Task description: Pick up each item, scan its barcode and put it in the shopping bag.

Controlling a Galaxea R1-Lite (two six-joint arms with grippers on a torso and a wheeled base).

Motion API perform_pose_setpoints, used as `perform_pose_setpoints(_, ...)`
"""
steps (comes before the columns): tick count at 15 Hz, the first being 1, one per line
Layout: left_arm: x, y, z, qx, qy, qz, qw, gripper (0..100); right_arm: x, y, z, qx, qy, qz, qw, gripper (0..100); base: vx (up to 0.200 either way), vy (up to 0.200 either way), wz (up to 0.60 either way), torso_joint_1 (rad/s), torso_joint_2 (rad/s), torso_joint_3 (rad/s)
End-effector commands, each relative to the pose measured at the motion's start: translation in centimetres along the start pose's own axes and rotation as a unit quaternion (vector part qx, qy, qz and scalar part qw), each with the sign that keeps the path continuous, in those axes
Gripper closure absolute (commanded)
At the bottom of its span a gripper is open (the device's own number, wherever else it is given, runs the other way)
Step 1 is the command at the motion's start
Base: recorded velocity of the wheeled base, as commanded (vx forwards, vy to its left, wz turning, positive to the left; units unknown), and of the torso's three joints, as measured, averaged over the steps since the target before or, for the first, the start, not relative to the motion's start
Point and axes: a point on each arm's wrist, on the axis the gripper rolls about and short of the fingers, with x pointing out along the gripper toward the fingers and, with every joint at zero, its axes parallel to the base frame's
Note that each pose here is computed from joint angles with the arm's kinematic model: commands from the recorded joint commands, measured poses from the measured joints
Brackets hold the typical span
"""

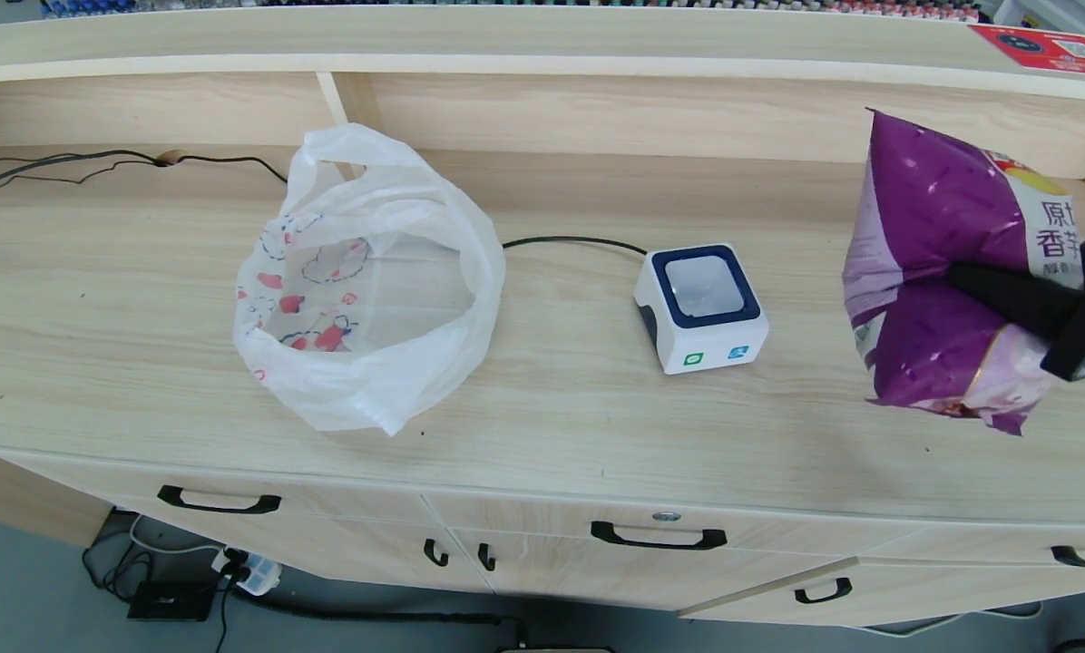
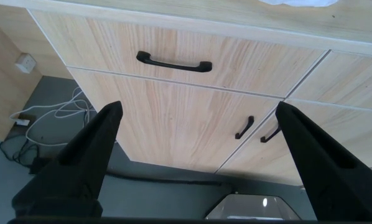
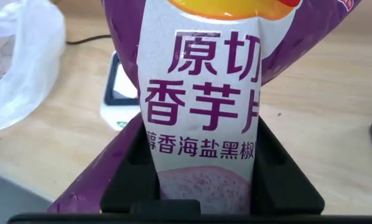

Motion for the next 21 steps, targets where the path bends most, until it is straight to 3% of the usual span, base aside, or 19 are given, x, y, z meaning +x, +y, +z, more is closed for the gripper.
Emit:
perform_pose_setpoints(1,0.0,0.0,0.0,0.001,-0.001,-0.001,1.0,0,-5.6,2.8,-1.8,0.014,-0.017,0.084,0.996,100,0.0,0.0,0.0,0.0,0.0,0.0)
perform_pose_setpoints(2,0.0,0.0,0.0,0.0,-0.001,-0.001,1.0,0,-7.2,3.7,-4.1,0.03,0.008,0.138,0.99,100,0.0,0.0,0.0,0.0,0.0,0.0)
perform_pose_setpoints(4,0.0,0.0,0.0,-0.001,-0.001,0.0,1.0,0,-8.2,4.4,-5.1,0.068,0.024,0.175,0.982,100,0.0,0.0,0.0,0.0,0.0,0.0)
perform_pose_setpoints(6,0.0,0.0,0.0,0.001,-0.001,0.0,1.0,0,-8.5,4.8,-5.2,0.096,0.032,0.199,0.975,100,0.0,0.0,0.0,0.0,0.0,0.0)
perform_pose_setpoints(9,0.0,0.0,0.0,0.002,-0.001,-0.001,1.0,0,-7.6,5.7,-3.8,0.209,0.052,0.228,0.95,100,0.0,0.0,0.0,0.0,0.0,0.0)
perform_pose_setpoints(13,0.0,0.0,0.0,0.002,-0.001,-0.001,1.0,0,-5.6,7.6,-0.4,0.349,0.066,0.273,0.894,100,0.0,0.0,0.0,0.0,0.0,0.0)
perform_pose_setpoints(19,0.0,0.0,0.0,0.0,-0.001,-0.001,1.0,0,-3.7,10.2,-0.7,0.4,0.073,0.356,0.841,100,0.0,0.0,0.0,0.0,0.0,0.0)
perform_pose_setpoints(21,0.0,0.0,0.0,0.001,0.0,-0.001,1.0,0,-3.5,11.3,-0.8,0.434,0.096,0.407,0.798,100,0.0,0.0,0.0,0.0,0.0,0.0)
